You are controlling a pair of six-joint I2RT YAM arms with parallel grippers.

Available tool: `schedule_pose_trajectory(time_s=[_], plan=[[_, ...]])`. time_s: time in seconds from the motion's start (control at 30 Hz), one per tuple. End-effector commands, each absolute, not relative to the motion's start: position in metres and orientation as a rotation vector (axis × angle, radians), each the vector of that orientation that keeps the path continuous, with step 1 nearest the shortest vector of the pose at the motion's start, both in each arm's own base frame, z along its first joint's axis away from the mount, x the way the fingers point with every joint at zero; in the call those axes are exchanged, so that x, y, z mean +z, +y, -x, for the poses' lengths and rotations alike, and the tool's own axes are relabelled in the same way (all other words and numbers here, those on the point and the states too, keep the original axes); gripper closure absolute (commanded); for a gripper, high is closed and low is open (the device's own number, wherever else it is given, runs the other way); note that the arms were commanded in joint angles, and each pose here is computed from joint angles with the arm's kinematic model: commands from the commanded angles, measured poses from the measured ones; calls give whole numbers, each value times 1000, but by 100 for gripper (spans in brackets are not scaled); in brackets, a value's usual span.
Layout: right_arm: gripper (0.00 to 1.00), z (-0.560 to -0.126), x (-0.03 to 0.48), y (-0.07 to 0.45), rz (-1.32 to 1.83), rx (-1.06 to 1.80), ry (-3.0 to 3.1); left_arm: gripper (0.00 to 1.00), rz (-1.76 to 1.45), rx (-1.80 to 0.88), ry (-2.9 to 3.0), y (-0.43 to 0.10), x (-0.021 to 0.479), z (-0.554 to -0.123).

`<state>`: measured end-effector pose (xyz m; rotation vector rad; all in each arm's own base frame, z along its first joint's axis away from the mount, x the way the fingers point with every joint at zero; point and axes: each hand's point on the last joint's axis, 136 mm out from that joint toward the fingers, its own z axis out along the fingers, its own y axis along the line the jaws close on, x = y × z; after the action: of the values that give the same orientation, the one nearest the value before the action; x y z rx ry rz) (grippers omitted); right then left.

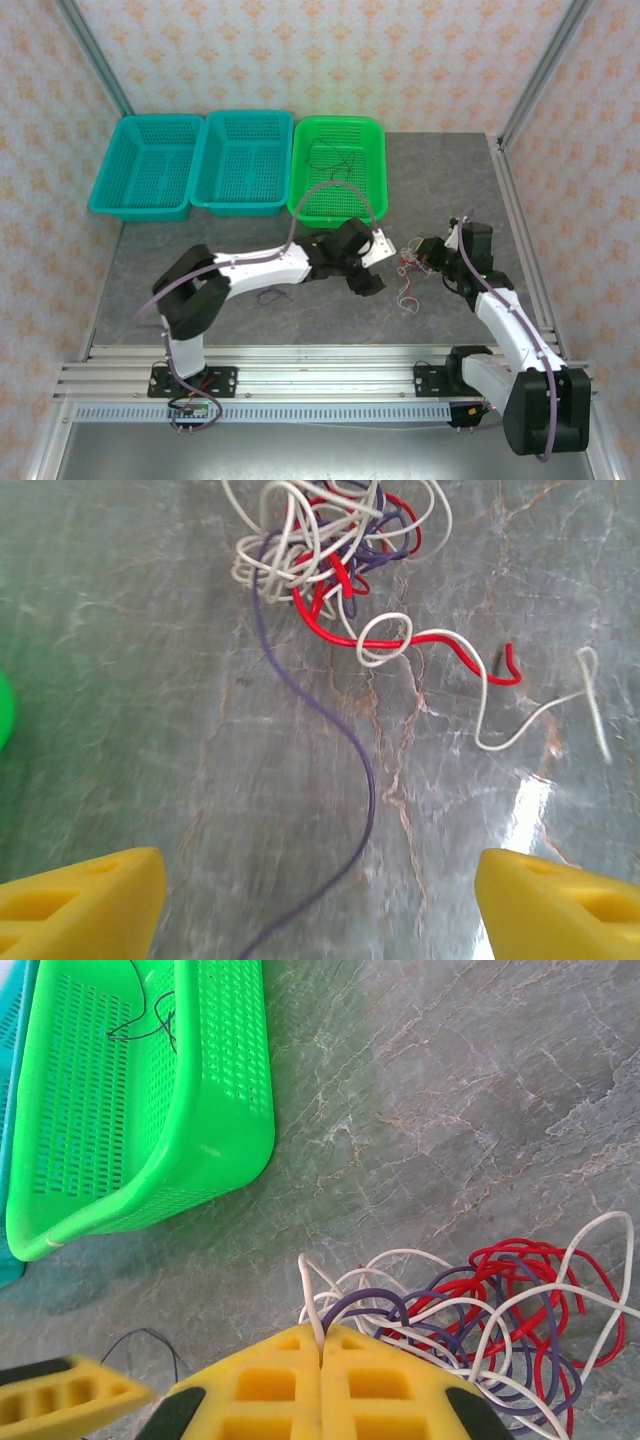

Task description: Untangle the cables

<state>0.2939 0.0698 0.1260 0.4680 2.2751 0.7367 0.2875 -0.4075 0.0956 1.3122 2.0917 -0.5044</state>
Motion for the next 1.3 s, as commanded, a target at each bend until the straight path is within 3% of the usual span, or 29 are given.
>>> schedule_pose_trajectory(time_s=[0.0, 0.07, 0.17, 0.3, 0.37, 0.6, 0.73, 0.87, 1.1, 1.27], plan=[[100, -294, 135, 73, -428, 738, 2259, 18, -1269, -594, 2098, -430, 87, -295], [100, -294, 133, 70, -458, 724, 2260, 21, -1203, -601, 2128, -435, 76, -303], [100, -294, 132, 69, -464, 721, 2261, 34, -1081, -561, 2205, -432, 59, -318], [100, -294, 129, 66, -476, 698, 2267, 82, -866, -680, 2287, -419, 56, -335], [100, -294, 126, 63, -484, 673, 2273, 100, -805, -727, 2269, -413, 73, -338], [100, -293, 88, 71, -583, 588, 2419, 100, -801, -871, 2120, -411, 161, -323], [100, -297, 59, 84, -625, 502, 2539, 100, -781, -902, 2106, -407, 178, -317], [99, -291, 31, 55, -804, 250, 2601, 100, -749, -869, 2111, -397, 183, -316], [55, -300, 82, 76, -591, 474, 2403, 100, -754, -842, 2178, -391, 156, -311], [38, -283, 138, 95, -247, 547, 2190, 100, -743, -855, 2191, -395, 148, -313]])
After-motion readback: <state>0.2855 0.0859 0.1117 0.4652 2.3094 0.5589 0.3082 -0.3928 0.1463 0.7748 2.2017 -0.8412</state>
